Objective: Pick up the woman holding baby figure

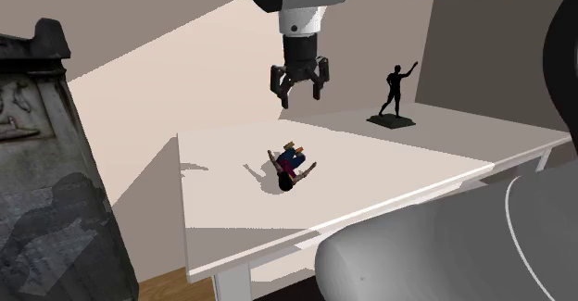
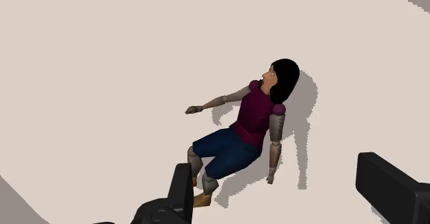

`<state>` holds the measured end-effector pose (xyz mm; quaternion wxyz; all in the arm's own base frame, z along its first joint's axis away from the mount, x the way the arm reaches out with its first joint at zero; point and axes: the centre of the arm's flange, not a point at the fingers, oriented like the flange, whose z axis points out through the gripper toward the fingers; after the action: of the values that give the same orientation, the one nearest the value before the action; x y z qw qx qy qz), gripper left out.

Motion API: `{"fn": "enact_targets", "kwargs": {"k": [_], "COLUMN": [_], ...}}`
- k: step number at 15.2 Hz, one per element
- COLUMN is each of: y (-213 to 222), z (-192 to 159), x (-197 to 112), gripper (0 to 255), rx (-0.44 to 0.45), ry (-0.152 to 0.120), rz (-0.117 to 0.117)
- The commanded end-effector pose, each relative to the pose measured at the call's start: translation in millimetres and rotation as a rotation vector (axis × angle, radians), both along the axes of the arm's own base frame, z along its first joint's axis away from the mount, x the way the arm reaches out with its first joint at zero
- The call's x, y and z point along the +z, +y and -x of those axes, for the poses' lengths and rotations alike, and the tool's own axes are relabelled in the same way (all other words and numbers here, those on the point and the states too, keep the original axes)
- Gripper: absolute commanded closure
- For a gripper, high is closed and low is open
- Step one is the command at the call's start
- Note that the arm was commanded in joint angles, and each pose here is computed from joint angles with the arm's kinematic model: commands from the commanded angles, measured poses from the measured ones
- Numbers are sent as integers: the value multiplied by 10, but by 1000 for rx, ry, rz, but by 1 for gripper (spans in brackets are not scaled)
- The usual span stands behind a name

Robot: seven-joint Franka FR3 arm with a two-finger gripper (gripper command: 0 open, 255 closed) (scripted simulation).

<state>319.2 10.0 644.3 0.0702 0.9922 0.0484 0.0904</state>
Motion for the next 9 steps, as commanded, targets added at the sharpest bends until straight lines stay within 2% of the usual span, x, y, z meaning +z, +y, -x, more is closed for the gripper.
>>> {"fn": "enact_targets", "kwargs": {"k": [1,9], "y": [0,327], "z": [0,-779], "x": [0,-761], "gripper": [0,0], "rx": [0,-83], "ry": [0,43], "rz": [0,47]}}
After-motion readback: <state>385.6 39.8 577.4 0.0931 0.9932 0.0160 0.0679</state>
